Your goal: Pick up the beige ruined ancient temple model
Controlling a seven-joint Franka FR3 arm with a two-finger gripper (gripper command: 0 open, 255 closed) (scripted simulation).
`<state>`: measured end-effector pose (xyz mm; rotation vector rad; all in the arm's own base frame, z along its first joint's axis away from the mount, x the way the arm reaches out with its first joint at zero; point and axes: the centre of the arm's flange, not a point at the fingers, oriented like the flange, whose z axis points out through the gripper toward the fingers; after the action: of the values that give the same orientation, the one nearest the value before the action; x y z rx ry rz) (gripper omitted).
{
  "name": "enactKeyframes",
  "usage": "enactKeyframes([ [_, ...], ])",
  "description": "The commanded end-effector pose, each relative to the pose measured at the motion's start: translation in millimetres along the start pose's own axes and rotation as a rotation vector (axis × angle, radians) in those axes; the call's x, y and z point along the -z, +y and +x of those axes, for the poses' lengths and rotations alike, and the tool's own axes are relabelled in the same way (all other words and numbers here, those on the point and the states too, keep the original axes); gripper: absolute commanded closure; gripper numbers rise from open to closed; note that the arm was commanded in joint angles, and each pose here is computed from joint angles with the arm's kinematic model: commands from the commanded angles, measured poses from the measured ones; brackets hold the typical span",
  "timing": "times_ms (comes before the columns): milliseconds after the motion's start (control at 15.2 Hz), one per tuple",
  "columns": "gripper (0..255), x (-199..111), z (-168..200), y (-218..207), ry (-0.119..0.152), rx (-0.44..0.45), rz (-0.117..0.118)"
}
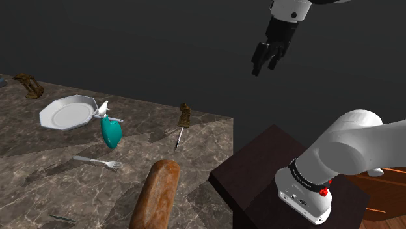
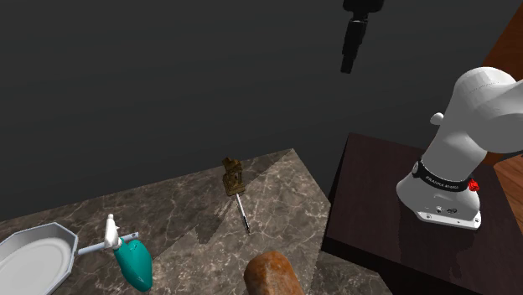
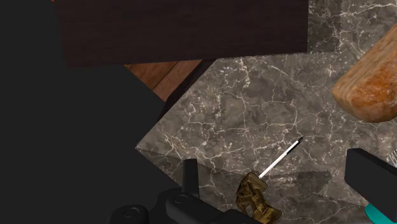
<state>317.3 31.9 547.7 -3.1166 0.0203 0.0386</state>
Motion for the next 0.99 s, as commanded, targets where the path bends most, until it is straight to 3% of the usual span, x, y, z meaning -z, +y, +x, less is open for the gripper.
enactKeyframes([
  [0, 0, 0, 0, 0, 0.000, 0.000, 0.000],
  [924, 0, -130, 118, -53, 0.015, -0.063, 0.000],
])
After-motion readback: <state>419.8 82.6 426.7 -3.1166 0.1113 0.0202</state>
